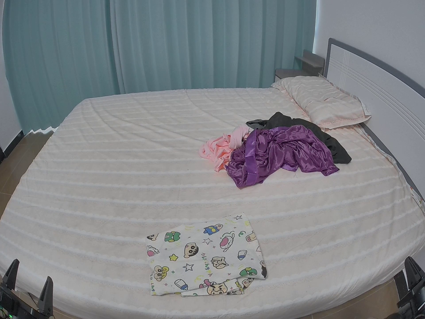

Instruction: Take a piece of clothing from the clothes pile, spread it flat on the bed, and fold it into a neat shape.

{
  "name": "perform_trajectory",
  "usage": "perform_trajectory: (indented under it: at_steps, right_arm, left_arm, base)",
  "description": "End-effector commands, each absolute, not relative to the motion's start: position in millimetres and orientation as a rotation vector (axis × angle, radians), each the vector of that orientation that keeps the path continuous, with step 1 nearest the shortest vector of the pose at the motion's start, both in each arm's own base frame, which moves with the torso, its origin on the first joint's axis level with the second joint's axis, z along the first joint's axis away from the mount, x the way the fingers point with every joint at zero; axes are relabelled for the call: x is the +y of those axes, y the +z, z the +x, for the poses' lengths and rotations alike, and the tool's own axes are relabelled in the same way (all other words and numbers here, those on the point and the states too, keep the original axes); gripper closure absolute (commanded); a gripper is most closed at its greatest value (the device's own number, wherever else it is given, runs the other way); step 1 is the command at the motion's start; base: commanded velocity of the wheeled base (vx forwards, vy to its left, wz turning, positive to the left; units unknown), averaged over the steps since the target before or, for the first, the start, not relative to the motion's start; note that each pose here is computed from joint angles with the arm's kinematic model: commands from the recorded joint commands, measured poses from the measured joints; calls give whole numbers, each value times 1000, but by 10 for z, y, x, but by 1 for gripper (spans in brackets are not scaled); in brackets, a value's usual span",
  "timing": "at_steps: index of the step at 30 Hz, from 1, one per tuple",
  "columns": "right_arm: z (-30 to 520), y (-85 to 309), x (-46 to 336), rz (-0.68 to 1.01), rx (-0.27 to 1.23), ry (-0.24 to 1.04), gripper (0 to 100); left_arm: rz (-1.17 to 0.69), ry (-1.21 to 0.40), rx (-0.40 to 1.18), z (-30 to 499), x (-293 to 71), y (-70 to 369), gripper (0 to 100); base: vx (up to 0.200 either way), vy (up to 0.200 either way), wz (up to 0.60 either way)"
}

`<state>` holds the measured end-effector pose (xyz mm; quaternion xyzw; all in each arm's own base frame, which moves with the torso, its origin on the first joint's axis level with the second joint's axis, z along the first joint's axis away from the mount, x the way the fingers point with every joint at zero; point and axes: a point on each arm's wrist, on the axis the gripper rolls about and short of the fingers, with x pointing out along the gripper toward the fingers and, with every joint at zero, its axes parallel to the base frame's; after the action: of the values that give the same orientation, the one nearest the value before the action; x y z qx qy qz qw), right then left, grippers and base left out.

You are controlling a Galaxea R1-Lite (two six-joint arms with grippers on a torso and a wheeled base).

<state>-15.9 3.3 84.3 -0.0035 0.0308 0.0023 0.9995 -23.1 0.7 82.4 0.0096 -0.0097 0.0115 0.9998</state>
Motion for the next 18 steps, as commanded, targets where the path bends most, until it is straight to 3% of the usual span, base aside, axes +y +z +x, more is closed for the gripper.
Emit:
perform_trajectory:
  at_steps: [1,7,10,18]
  right_arm:
    - [-159,824,16,-7,75,120,100]
    - [-232,806,18,-15,-30,72,100]
    - [-227,758,-9,3,-2,-35,100]
    - [-227,760,-6,15,-3,-18,100]
  left_arm:
    - [34,-42,10,-221,-4,764,0]
    - [31,-57,2,-231,-9,757,0]
    - [9,-54,4,-231,-9,755,0]
    - [-14,-38,3,-230,-5,757,0]
  base:
    - [0,0,0]
    - [0,0,0]
    - [0,0,0]
    - [0,0,0]
